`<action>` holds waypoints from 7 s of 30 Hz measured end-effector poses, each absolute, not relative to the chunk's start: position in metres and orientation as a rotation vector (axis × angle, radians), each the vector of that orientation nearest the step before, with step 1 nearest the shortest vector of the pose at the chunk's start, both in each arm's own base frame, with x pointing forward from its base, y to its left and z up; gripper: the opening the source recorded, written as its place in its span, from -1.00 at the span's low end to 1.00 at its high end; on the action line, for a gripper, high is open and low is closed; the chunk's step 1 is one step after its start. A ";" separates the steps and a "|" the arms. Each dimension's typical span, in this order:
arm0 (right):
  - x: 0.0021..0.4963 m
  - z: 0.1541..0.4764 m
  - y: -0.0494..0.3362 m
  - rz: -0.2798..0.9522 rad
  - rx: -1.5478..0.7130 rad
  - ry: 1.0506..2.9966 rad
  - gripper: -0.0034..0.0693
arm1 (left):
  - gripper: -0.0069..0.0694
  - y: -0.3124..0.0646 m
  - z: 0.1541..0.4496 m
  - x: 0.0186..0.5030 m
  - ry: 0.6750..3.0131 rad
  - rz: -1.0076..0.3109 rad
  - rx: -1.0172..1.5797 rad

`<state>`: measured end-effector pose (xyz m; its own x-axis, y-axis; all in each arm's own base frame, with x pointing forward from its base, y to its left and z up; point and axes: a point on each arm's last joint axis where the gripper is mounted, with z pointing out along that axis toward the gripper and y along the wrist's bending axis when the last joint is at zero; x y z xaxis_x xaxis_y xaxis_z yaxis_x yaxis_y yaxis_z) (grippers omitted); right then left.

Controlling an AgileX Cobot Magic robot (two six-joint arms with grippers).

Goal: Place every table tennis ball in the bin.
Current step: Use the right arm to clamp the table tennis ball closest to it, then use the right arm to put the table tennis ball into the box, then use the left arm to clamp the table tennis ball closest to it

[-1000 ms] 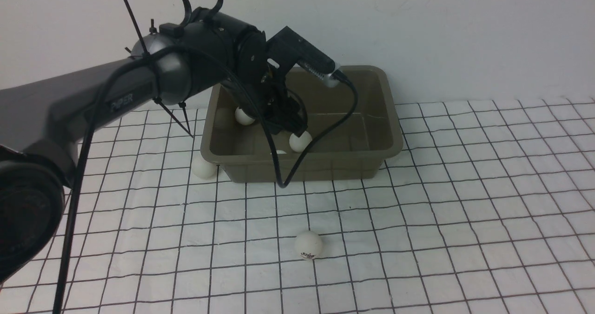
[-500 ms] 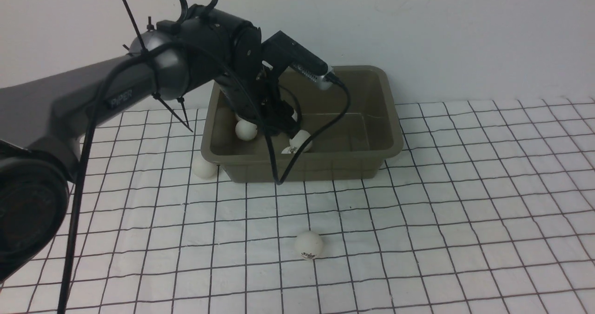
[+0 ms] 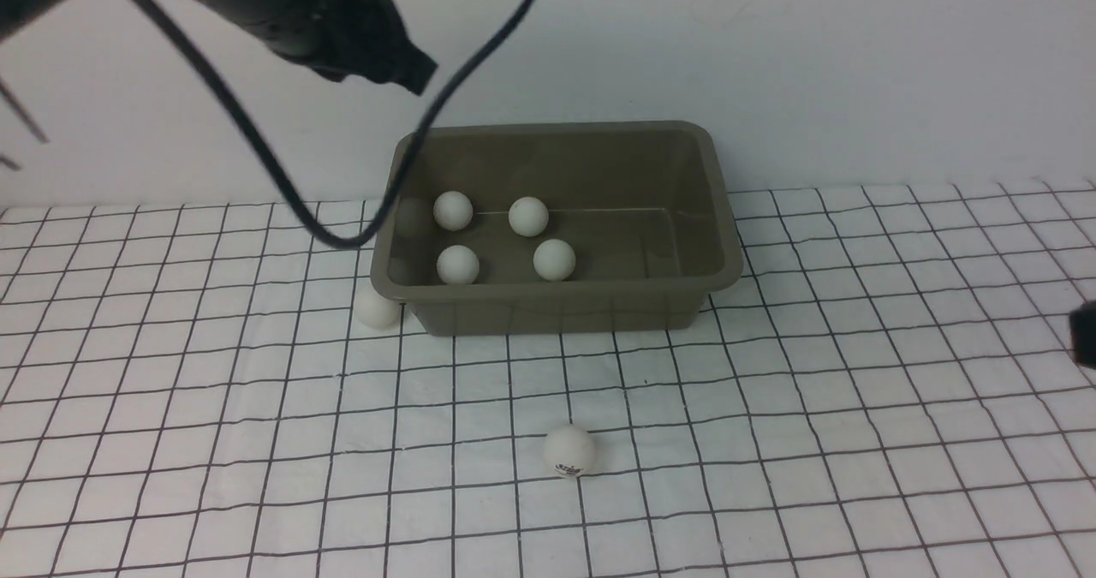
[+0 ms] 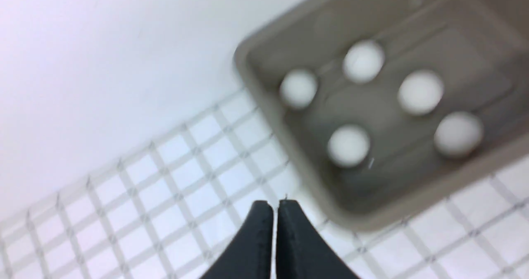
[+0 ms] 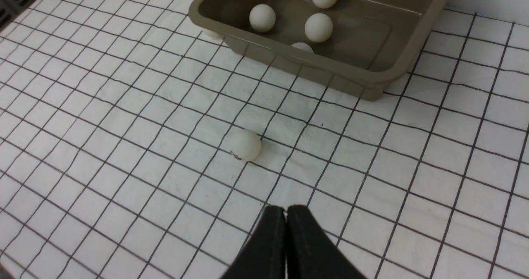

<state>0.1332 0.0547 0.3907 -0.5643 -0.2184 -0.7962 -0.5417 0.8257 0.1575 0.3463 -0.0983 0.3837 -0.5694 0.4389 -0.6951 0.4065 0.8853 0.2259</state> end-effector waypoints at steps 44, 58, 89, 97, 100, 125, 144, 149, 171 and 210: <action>0.316 0.224 0.275 0.297 -0.769 2.745 -0.14 | -0.83 -0.023 0.383 0.134 2.227 -0.044 0.467; 0.319 0.181 0.283 0.283 -0.803 2.869 0.59 | -0.83 -0.021 0.391 0.103 2.181 -0.039 0.471; 0.349 0.281 0.330 0.636 -0.923 2.583 0.09 | -0.83 -0.021 0.390 0.102 2.197 -0.043 0.476; 0.379 0.334 0.305 0.391 -0.822 2.386 0.09 | -0.83 -0.018 0.390 0.106 2.195 0.010 0.477; 0.403 0.321 0.282 0.292 -0.749 2.420 0.09 | -0.83 -0.018 0.388 0.114 2.209 0.016 0.479; 0.471 0.208 0.242 0.333 -0.637 2.617 0.41 | -0.83 -0.016 0.394 0.126 2.112 0.080 0.457; 0.432 0.342 0.209 0.265 -0.763 2.391 0.41 | -0.79 0.018 0.309 0.054 1.875 0.157 -0.123; 0.419 0.377 0.189 0.225 -0.735 2.336 0.41 | -0.79 0.018 0.308 0.062 1.879 0.116 -0.183; 0.386 0.447 0.145 0.140 -0.710 2.187 0.19 | -0.78 0.009 0.348 0.102 1.632 -0.018 -0.205; 0.381 0.448 0.156 0.325 -0.731 2.169 0.19 | -0.78 0.107 0.531 -0.036 1.495 0.175 -0.285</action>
